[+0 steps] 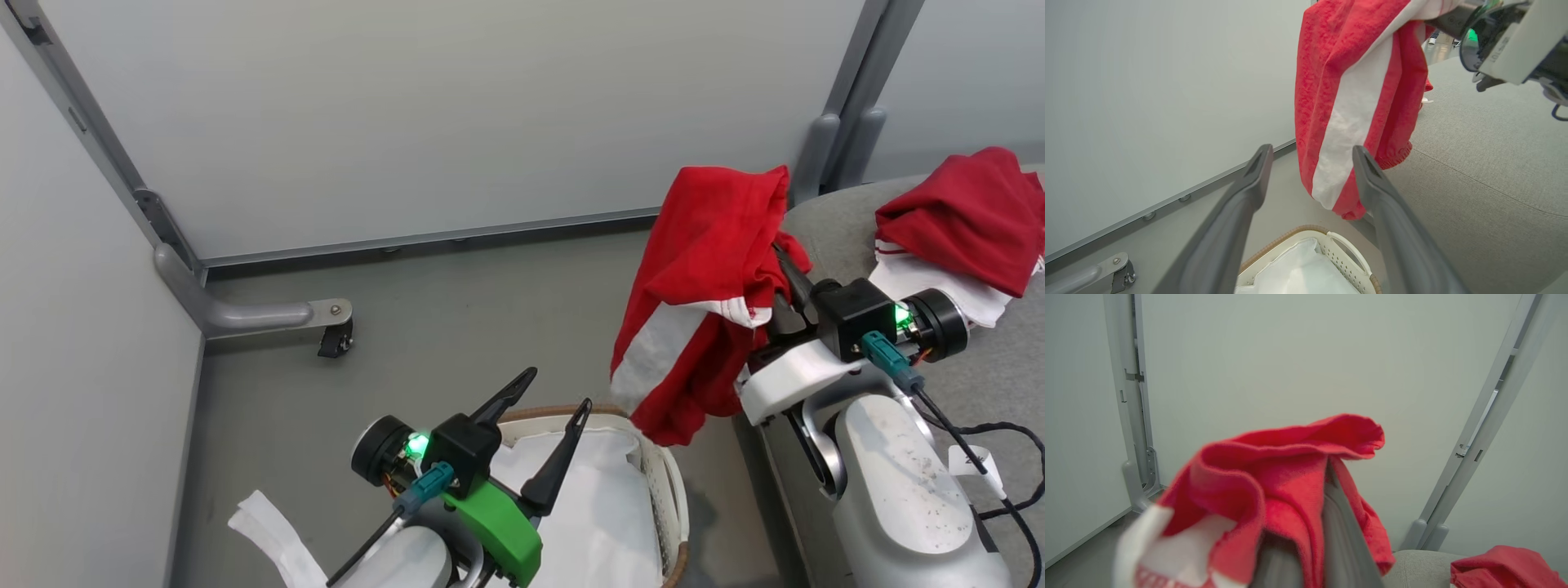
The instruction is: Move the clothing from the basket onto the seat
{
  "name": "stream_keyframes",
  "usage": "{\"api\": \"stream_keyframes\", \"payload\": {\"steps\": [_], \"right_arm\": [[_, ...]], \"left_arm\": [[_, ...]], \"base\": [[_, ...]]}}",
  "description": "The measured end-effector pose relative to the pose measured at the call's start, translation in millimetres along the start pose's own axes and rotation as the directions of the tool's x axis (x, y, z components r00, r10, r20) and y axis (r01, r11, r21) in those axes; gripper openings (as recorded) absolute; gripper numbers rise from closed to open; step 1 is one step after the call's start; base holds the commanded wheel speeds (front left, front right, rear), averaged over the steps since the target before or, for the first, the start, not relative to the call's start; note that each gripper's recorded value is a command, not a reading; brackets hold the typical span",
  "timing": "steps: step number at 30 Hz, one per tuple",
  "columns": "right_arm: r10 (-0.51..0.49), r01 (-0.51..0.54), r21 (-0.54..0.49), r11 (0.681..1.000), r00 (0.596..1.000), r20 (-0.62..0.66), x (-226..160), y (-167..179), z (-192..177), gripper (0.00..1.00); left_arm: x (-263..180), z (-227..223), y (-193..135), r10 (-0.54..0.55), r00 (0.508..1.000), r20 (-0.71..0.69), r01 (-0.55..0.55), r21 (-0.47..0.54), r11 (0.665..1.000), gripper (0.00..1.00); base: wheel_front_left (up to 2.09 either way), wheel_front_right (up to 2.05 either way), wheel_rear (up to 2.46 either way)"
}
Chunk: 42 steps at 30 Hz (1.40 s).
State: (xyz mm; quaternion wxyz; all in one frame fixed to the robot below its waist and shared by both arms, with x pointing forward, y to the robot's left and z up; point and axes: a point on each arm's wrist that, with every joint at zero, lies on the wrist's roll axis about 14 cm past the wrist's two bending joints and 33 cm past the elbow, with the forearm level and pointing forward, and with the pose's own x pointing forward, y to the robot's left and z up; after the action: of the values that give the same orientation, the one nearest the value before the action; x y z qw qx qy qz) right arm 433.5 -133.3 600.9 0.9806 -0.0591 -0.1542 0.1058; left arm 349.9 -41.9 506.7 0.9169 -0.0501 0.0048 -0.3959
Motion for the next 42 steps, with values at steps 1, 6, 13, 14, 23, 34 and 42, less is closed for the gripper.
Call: {"api": "stream_keyframes", "payload": {"steps": [1, 6, 13, 14, 23, 34, 42], "right_arm": [[-0.010, 0.010, -0.006, 1.000, 1.000, -0.003, -1.4, -3.7, -0.6, 0.00], [-0.093, 0.092, -0.053, 0.994, 0.995, -0.021, -14.9, -34.3, -3.3, 0.00], [-0.236, 0.232, -0.105, 0.967, 0.971, -0.034, -44.2, -85.3, -1.8, 0.00], [-0.255, 0.250, -0.112, 0.962, 0.966, -0.035, -48.3, -91.9, -1.2, 0.00], [-0.441, 0.424, -0.175, 0.888, 0.895, -0.070, -99.4, -153.3, -4.2, 0.00], [-0.581, 0.545, -0.259, 0.797, 0.810, -0.082, -124.8, -205.5, -6.0, 0.00], [-0.615, 0.587, -0.366, 0.722, 0.787, 0.049, -90.1, -260.9, 36.0, 0.00]], "left_arm": [[0.8, -0.1, -1.5, -0.004, 1.000, 0.001, 0.004, -0.002, 1.000, 1.00], [7.6, -4.7, -12.8, -0.039, 0.999, -0.004, 0.039, -0.005, 0.999, 1.00], [28.8, -7.8, -38.9, -0.135, 0.991, -0.003, 0.135, -0.022, 0.991, 1.00], [31.6, -8.9, -42.9, -0.150, 0.989, -0.004, 0.150, -0.023, 0.988, 1.00], [60.5, -21.8, -88.5, -0.327, 0.945, -0.023, 0.326, -0.047, 0.944, 1.00], [74.8, -44.4, -100.8, -0.410, 0.911, -0.049, 0.404, -0.106, 0.909, 1.00], [83.4, -46.8, -73.3, -0.370, 0.928, -0.037, 0.365, -0.103, 0.925, 1.00]], "base": [[0.00, 0.00, 0.00], [0.00, 0.00, 0.00], [0.00, 0.00, 0.00], [0.00, 0.00, 0.00], [0.00, 0.00, 0.00], [0.00, 0.00, 0.00], [0.00, 0.00, 0.00]]}}
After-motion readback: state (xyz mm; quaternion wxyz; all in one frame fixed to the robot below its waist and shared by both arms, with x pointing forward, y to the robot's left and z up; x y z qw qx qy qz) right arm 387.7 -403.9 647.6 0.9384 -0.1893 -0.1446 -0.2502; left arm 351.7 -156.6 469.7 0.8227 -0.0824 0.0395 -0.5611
